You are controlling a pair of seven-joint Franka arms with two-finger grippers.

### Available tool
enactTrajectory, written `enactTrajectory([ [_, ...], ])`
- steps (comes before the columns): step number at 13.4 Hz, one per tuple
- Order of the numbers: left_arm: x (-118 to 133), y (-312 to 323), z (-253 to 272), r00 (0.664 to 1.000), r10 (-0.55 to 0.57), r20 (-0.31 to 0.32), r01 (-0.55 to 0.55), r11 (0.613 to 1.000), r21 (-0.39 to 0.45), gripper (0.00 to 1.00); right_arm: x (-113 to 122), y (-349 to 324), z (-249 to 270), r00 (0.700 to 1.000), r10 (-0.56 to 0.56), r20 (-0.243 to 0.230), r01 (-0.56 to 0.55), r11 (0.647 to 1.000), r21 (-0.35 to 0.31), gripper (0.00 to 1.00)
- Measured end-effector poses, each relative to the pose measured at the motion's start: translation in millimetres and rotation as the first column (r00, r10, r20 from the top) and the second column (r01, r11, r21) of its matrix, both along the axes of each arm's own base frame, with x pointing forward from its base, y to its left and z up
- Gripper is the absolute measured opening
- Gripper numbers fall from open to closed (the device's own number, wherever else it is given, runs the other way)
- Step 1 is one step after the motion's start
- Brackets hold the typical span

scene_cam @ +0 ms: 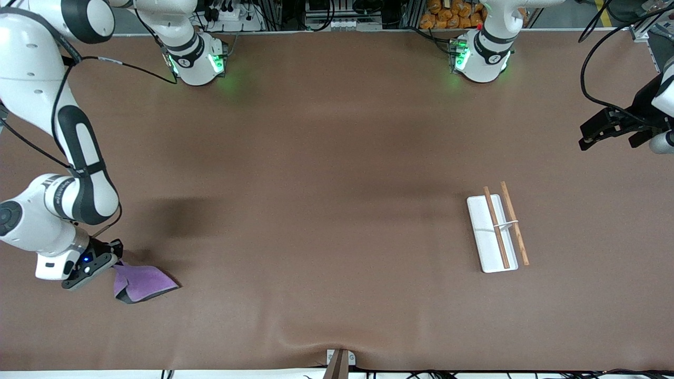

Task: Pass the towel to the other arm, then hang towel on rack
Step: 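Lift the towel with the right gripper while the left gripper approaches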

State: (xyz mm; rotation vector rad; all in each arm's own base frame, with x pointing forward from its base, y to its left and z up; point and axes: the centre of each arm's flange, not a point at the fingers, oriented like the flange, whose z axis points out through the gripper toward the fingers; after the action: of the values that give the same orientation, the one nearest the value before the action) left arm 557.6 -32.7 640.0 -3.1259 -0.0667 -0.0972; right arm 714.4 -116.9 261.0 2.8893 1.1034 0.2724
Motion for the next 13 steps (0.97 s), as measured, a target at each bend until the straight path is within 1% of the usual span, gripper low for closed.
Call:
enactTrajectory([
  [3,0,0,0,1.0,0.0,0.0,0.0,1.0,0.0,1.0,5,46,66,0.996,0.066,0.052,-0.067,0.997,0.029,0.06],
  [6,0,0,0,1.0,0.0,0.0,0.0,1.0,0.0,1.0,7,122,111,0.979,0.172,0.113,-0.181,0.981,0.075,0.06],
  [9,0,0,0,1.0,0.0,0.0,0.0,1.0,0.0,1.0,1,209,127,0.947,0.282,0.156,-0.302,0.945,0.124,0.06],
  [11,0,0,0,1.0,0.0,0.0,0.0,1.0,0.0,1.0,-6,270,134,0.918,0.338,0.208,-0.368,0.921,0.126,0.06],
  [12,0,0,0,1.0,0.0,0.0,0.0,1.0,0.0,1.0,-12,302,135,0.912,0.349,0.218,-0.382,0.914,0.136,0.06],
  [13,0,0,0,1.0,0.0,0.0,0.0,1.0,0.0,1.0,-21,333,133,0.911,0.351,0.216,-0.387,0.91,0.152,0.06],
])
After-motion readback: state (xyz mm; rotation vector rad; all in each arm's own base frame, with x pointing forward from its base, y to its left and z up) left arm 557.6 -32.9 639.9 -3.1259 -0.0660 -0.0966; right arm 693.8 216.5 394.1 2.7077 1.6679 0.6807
